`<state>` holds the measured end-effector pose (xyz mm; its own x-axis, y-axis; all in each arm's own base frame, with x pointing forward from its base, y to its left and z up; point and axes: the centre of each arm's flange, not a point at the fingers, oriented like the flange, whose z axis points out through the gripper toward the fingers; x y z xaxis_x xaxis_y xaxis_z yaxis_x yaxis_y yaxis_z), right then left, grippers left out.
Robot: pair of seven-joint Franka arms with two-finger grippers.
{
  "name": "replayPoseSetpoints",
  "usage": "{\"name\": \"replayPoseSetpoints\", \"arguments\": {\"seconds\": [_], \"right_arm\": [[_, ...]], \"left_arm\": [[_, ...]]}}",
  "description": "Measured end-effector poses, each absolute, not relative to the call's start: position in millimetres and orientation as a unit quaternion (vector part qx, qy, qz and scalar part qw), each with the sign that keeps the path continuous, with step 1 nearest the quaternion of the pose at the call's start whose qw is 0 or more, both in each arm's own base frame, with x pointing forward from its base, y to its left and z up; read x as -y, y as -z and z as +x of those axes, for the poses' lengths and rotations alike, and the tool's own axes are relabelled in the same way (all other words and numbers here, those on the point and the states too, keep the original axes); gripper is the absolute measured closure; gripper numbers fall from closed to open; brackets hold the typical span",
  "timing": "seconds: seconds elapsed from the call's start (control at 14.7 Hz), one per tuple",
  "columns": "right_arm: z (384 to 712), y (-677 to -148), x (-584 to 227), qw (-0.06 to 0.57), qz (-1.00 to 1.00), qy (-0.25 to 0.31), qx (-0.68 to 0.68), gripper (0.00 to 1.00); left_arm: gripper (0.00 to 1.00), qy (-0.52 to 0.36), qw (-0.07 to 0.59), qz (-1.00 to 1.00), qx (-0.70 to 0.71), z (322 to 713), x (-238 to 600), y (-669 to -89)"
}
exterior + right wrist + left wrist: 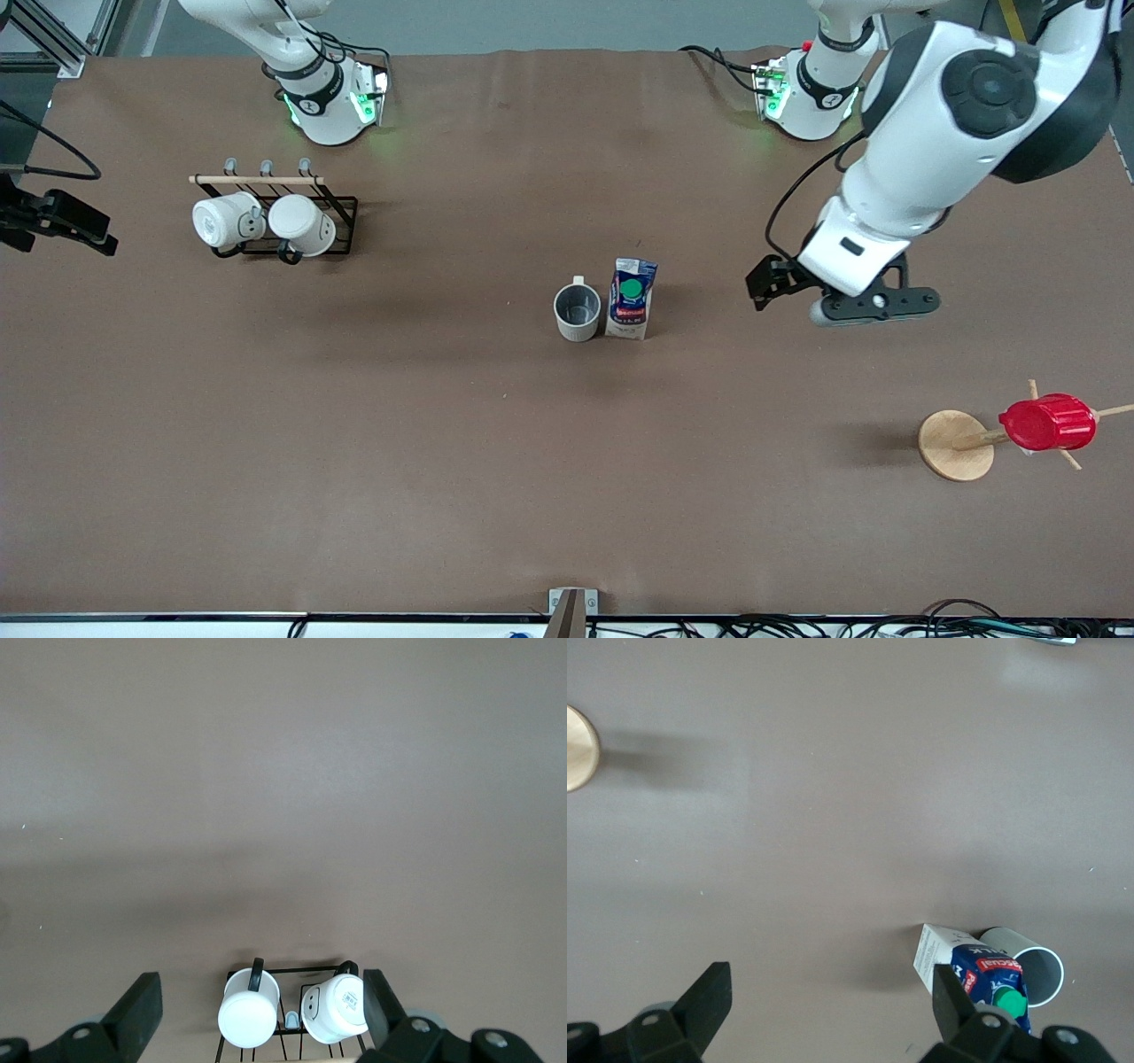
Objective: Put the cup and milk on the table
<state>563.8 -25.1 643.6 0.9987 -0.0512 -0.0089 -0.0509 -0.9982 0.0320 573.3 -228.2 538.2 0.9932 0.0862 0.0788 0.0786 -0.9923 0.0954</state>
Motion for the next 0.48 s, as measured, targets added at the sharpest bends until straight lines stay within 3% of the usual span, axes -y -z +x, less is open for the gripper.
{"name": "replayPoseSetpoints", "arguments": {"seconds": [0.48], "right_arm": [[563.8,-643.5,25.5,0.016,1.0,0.005,0.025,0.0]], "left_arm": [[0.0,-0.061,0.041,0.996,-0.042,578.4,190.7,-557.8]]}}
